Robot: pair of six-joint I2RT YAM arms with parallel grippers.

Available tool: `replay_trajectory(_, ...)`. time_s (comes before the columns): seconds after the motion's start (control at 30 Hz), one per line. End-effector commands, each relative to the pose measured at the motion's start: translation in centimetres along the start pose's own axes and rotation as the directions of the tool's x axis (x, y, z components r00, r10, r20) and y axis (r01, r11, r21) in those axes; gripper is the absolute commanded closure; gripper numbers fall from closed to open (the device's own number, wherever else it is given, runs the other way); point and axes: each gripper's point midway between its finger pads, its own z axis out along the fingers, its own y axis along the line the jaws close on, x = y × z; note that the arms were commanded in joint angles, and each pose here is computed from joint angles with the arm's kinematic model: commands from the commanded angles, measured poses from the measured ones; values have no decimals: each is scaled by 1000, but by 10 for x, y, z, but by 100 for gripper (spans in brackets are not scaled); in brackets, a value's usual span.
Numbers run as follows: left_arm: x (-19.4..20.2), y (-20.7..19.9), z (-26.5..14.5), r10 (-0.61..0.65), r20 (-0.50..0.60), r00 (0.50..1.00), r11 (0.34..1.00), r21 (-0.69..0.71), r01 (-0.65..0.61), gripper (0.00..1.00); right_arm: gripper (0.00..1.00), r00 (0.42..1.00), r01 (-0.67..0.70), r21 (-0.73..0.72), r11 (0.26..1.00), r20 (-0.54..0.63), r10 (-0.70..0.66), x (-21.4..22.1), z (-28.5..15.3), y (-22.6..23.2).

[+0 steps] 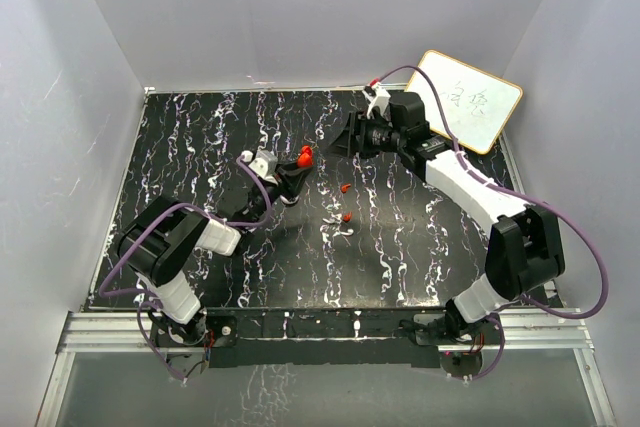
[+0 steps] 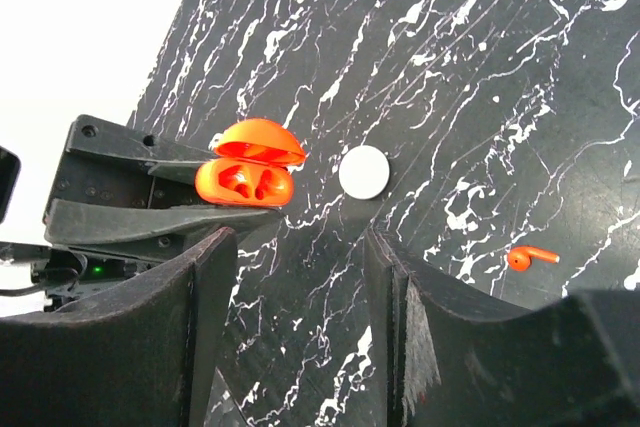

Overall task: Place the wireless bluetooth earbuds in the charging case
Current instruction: Adjust the charging case.

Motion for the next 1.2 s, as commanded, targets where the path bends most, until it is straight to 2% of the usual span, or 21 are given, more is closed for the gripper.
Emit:
replay_trajectory(0.0,-61,-24,3,-56,197,979,991,130,31,100,48,997,56,-128,990,65,-48,-13,-10,20)
replay_trajectory(0.3,-55,-39,4,-143,129,981,955,279,102,100,47,993,104,-103,989,75,-96,-9,-10,13)
replay_trajectory(0.53,-51,-46,0,-154,80,985,925,363,115,100,45,997,47,-218,975,75,-31,1,-15,10)
replay_trajectory(0.7,-55,-45,-2,-186,61,981,910,386,149,100,45,997,24,-309,951,75,-1,15,-17,9)
replay_trajectory(0.87,-61,-45,-1,-242,38,970,889,408,206,100,44,991,39,-373,927,130,10,19,-22,11)
replay_trajectory(1.17,-66,-43,4,-352,-21,936,842,429,327,100,46,983,31,-339,940,179,32,12,-12,-3)
